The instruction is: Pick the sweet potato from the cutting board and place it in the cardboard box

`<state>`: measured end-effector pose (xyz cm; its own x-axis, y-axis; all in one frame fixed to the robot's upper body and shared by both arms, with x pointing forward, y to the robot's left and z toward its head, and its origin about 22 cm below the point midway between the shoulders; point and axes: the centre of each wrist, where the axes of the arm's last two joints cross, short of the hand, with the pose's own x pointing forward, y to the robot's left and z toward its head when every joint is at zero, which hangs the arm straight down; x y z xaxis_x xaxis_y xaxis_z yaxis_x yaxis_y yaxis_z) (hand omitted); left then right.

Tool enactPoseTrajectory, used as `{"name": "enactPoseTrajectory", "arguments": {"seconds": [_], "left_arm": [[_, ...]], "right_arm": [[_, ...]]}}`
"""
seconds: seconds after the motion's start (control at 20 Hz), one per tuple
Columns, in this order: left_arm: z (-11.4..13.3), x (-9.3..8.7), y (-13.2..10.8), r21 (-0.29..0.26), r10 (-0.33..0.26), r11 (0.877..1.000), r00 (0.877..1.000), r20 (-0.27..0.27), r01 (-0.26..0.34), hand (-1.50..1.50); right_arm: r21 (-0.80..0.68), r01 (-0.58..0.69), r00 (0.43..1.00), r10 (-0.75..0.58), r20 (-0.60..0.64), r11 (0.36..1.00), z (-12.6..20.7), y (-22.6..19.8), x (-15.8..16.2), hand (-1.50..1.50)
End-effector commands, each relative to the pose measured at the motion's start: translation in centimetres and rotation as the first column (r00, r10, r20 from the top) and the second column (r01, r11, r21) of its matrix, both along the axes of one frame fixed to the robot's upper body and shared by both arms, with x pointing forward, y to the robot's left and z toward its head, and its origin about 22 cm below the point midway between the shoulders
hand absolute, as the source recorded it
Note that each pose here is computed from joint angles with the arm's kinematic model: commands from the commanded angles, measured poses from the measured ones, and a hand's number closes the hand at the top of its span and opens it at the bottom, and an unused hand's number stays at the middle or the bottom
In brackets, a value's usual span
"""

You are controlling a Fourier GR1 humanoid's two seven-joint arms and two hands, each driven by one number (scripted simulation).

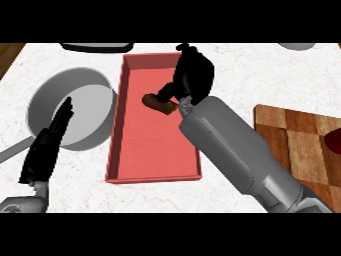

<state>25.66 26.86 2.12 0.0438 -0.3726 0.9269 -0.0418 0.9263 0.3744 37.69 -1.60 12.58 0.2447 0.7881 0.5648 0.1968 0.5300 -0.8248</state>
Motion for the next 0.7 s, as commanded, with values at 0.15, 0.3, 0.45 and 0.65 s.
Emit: {"name": "enactPoseTrajectory", "arguments": {"seconds": [0.15,0.3,0.45,0.65], "left_arm": [[-0.8,0.2,0.1,0.003,0.032,0.999,0.999,-0.042,-0.032,0.0],[-1.1,-0.9,0.2,-0.014,0.024,1.0,0.999,-0.043,-0.025,0.0],[-1.0,-1.2,0.2,-0.001,0.055,0.999,0.998,-0.028,-0.055,0.0],[-1.9,-2.1,1.1,-0.007,0.089,0.996,0.994,-0.059,-0.089,0.0]], "right_arm": [[0.306,0.12,0.956,-0.192,0.22,0.945,1.1,-0.2,1.2,-1.5],[0.393,0.148,0.914,-0.277,0.296,0.908,-0.5,-1.4,1.2,-1.5],[0.496,0.109,0.88,-0.316,0.355,0.861,1.6,-1.3,1.2,-1.5],[0.58,0.115,0.832,-0.397,0.387,0.806,-0.3,-3.2,-0.1,-1.5]]}}
